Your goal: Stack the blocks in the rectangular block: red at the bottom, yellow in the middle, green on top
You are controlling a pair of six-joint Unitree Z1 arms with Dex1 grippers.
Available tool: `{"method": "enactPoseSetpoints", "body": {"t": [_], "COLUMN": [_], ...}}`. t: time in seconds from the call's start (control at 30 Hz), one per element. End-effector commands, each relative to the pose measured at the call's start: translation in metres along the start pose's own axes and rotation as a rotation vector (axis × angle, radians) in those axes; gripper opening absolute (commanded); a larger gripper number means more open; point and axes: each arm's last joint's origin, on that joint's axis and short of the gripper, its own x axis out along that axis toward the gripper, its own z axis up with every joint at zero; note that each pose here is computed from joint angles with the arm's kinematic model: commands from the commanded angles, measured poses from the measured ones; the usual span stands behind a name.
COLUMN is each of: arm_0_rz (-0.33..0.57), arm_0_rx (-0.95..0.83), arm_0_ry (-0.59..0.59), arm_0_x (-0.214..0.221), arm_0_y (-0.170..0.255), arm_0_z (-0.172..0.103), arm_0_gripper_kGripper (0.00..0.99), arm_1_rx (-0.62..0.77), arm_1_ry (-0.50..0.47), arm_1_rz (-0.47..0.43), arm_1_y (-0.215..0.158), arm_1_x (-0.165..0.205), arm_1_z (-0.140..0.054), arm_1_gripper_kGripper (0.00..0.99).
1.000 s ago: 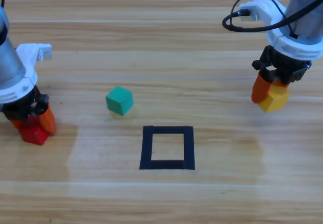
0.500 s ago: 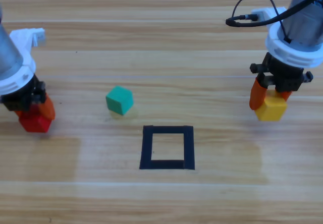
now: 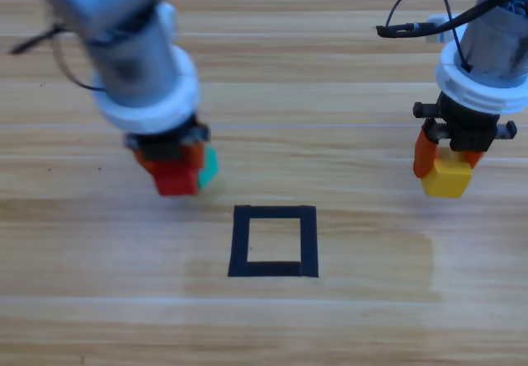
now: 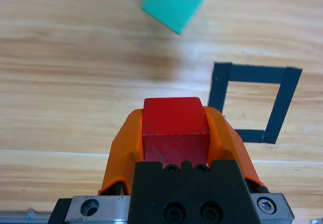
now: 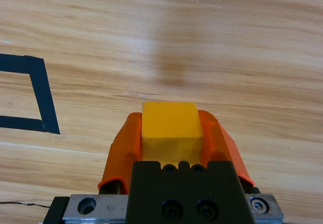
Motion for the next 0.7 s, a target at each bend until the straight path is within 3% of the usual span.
{"method": "enactPoseSetpoints", "body": {"t": [0.03, 0.27, 0.7], "arm_0_rz": [0.058, 0.032, 0.028], "arm_0_rx": [0.053, 0.055, 0.076], "arm_0_ry": [0.071, 0.123, 0.182], "arm_0_x": [0.037, 0.051, 0.078], "arm_0_y": [-0.045, -0.074, -0.092], "arm_0_z": [-0.024, -0.032, -0.031], "arm_0_gripper_kGripper": [0.0, 0.0, 0.0], "arm_1_rx": [-0.004, 0.009, 0.012], "arm_1_ry": [-0.054, -0.043, -0.009], "arm_1_rz": [0.004, 0.004, 0.006], "arm_1_y": [0.005, 0.005, 0.01], "arm_1_x": [-0.016, -0.012, 0.0], "arm_1_z": [-0.012, -0.012, -0.01], "arm_1_gripper_kGripper": [0.015, 0.015, 0.017]}}
